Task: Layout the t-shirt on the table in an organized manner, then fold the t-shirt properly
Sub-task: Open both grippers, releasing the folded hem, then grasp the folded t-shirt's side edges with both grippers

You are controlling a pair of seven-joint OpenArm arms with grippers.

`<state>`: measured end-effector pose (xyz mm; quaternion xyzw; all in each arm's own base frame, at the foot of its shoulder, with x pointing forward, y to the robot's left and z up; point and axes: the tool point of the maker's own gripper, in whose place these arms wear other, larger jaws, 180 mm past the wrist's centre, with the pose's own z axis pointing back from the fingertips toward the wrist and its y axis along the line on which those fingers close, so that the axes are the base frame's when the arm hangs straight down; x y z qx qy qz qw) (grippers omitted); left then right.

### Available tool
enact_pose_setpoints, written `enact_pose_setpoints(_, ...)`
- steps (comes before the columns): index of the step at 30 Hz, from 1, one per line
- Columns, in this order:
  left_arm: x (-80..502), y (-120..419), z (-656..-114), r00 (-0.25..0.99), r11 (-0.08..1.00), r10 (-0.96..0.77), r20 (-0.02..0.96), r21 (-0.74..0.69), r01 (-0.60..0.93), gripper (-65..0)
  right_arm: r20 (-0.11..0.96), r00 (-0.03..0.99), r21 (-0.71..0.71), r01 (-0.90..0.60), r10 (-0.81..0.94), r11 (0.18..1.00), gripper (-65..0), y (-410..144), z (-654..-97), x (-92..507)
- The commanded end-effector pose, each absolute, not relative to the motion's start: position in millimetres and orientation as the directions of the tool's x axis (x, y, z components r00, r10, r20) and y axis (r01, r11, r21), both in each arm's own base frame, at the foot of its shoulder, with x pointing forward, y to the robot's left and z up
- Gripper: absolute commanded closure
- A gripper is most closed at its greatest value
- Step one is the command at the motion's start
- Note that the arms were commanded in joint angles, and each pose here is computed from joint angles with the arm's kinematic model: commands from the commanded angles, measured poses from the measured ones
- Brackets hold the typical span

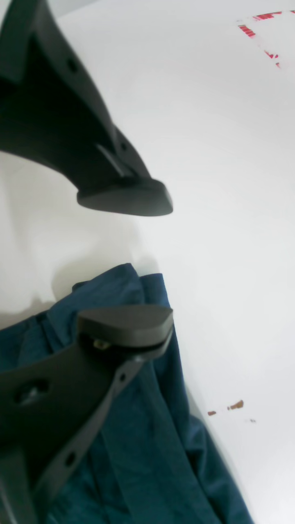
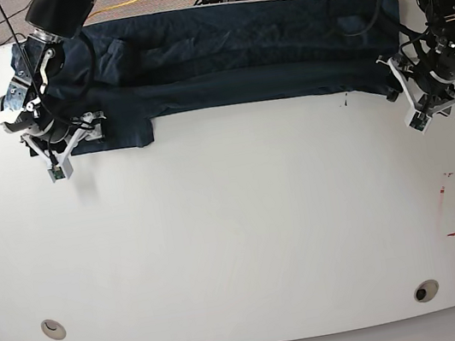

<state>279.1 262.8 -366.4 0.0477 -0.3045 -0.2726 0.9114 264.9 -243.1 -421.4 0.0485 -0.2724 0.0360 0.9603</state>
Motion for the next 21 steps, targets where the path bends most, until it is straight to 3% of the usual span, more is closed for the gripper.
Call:
enact_pose_setpoints(1, 288, 266, -353, 0.639, 0.841, -0.536, 0.552, 0.283, 0.461, -32.6, 0.557, 0.829, 0.063, -0.102, 0.05, 0.993, -52.5, -247, -412, 276)
enact_pose_setpoints(6, 288, 266, -353, 0.639, 0.841, -0.536, 0.552, 0.283, 0.461, -32.6, 0.557, 0.829, 0.066, -0.103, 0.049, 0.992, -41.7, -246, -412, 276)
enact_pose_setpoints(13, 288, 266, -353, 0.639, 0.841, -0.536, 0.552, 0.283, 0.461, -32.6, 0.559, 0.825, 0.068, -0.144, 0.082, 0.987, -10.0, -233, -412, 282)
enact_pose_setpoints(15, 288, 266, -353, 0.639, 0.841, -0.536, 0.552, 0.283, 0.461, -32.6, 0.559, 0.823, 0.066, -0.164, 0.1, 0.984, -3.6, -229, -411, 284)
enact_pose_setpoints(21, 288, 265, -353, 0.638, 0.841, -0.535, 0.553, 0.281, 0.462, -32.6, 0.569, 0.812, 0.056, -0.197, 0.131, 0.979, 0.0, -220, -407, 289)
